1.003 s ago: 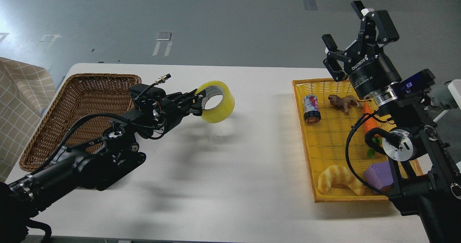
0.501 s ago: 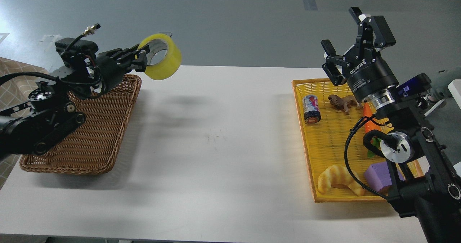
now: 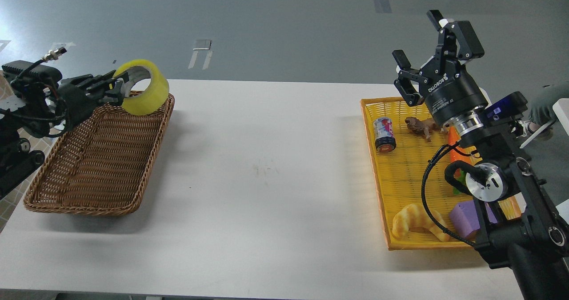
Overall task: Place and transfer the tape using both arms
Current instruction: 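Carry the tape roll with the left gripper over the wicker basket, then lower the tape roll into the basket and open the left gripper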
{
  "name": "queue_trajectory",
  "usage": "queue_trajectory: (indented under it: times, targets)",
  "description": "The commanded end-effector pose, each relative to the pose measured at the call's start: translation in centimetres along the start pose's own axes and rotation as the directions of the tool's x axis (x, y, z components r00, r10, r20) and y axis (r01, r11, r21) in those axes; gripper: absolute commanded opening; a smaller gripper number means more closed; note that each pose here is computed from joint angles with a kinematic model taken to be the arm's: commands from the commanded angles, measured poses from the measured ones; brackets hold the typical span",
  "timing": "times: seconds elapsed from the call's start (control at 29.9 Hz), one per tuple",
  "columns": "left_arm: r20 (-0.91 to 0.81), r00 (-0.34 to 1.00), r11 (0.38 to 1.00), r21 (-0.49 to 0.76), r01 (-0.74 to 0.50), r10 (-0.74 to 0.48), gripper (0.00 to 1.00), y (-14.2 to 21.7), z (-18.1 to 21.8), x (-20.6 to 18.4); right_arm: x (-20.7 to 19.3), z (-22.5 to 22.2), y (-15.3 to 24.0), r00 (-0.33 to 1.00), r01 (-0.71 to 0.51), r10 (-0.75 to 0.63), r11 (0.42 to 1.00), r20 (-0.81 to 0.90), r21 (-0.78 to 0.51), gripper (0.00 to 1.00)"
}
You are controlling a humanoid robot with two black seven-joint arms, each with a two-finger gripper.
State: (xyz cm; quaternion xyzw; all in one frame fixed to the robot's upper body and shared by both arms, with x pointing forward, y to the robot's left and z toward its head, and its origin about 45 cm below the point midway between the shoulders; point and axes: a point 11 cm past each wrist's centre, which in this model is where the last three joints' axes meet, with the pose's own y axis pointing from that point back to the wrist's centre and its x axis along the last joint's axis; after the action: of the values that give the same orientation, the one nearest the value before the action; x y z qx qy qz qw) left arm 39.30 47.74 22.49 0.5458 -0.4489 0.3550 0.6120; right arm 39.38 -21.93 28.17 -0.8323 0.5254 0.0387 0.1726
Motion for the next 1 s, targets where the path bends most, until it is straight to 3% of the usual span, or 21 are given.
queue_trajectory:
  times: [0.0, 0.27, 0.74, 0.84, 0.97]
  targets:
    - [0.019, 0.999, 0.999, 0.01, 0.03, -0.03, 0.0, 1.0, -2.4, -1.4, 0.0, 0.1, 0.0, 1.0, -0.001, 0.001, 1.0, 0.002, -0.001, 0.99]
    - [0.133, 0.988, 0.996, -0.006, 0.085, -0.083, 0.03, 2.0, -2.8, -5.1, -0.1, 0.1, 0.0, 1.0, 0.003, -0.003, 1.0, 0.002, -0.002, 0.99]
    - [0.125, 0.985, 0.991, 0.081, 0.108, -0.118, 0.08, 1.8, -4.3, -7.5, 0.1, 0.3, 0.3, 1.0, -0.002, 0.002, 1.0, 0.002, -0.009, 0.99]
    - [0.133, 0.985, 0.991, 0.096, 0.096, -0.109, 0.14, 1.9, -4.6, -7.5, 0.1, 0.3, 0.3, 1.0, -0.002, 0.002, 1.0, 0.002, -0.008, 0.99]
    - [0.135, 0.985, 0.991, 0.1, 0.092, -0.105, 0.38, 2.0, -4.8, -7.4, 0.1, 0.4, 0.3, 1.0, -0.002, 0.003, 1.0, 0.003, -0.01, 0.99]
